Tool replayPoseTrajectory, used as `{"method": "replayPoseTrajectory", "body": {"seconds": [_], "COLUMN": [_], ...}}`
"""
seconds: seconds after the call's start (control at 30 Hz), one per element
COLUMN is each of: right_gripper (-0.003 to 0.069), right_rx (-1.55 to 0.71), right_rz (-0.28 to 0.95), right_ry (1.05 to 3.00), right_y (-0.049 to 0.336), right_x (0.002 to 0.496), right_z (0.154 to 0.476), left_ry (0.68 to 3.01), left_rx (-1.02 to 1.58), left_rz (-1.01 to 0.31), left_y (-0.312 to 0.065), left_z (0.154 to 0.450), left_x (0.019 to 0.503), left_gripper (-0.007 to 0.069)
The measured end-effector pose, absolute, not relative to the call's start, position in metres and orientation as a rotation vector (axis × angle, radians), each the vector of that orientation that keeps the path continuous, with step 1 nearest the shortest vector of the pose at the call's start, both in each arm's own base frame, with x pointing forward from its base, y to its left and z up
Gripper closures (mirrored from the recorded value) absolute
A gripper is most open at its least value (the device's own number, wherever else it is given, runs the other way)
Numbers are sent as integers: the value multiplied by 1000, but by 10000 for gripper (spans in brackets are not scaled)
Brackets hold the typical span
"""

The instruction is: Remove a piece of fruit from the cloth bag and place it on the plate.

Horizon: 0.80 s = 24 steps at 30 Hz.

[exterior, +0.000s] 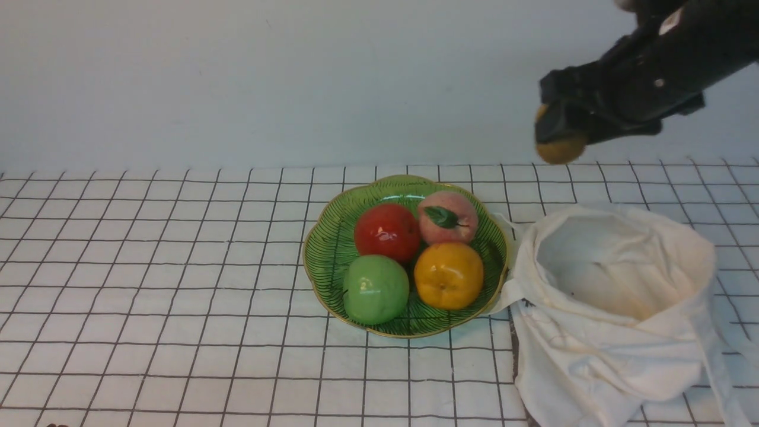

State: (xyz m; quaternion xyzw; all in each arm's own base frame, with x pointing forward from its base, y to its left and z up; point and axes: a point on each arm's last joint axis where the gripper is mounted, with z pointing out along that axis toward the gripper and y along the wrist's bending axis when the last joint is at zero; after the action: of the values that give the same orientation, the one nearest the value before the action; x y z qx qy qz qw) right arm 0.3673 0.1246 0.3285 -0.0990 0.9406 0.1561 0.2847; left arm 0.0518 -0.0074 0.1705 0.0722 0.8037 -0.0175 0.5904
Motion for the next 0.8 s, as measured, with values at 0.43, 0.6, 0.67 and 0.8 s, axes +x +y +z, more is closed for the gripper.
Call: {"method": "replayPoseTrajectory", "body": {"seconds": [0.43,0.6,0.67,0.8], "right_gripper": [74,-27,-31,-27], "right_rx": [-539,-547,-573,-644], "right_rz": [466,455,437,388], "right_ry": [2530,2520,2517,2513], "right_y": [225,226,226,224], "right_x": [385,387,388,388], "right_z": [229,228,234,259], "left_ry": [1870,1870,1870,1870], "left_rx": [168,168,168,168], "left_rz": [-41,-41,-41,-41], "left_y": [-7,-7,-7,-7], "left_z": [171,171,171,171], "left_x": [52,52,52,52], "left_gripper": [633,633,633,633]}}
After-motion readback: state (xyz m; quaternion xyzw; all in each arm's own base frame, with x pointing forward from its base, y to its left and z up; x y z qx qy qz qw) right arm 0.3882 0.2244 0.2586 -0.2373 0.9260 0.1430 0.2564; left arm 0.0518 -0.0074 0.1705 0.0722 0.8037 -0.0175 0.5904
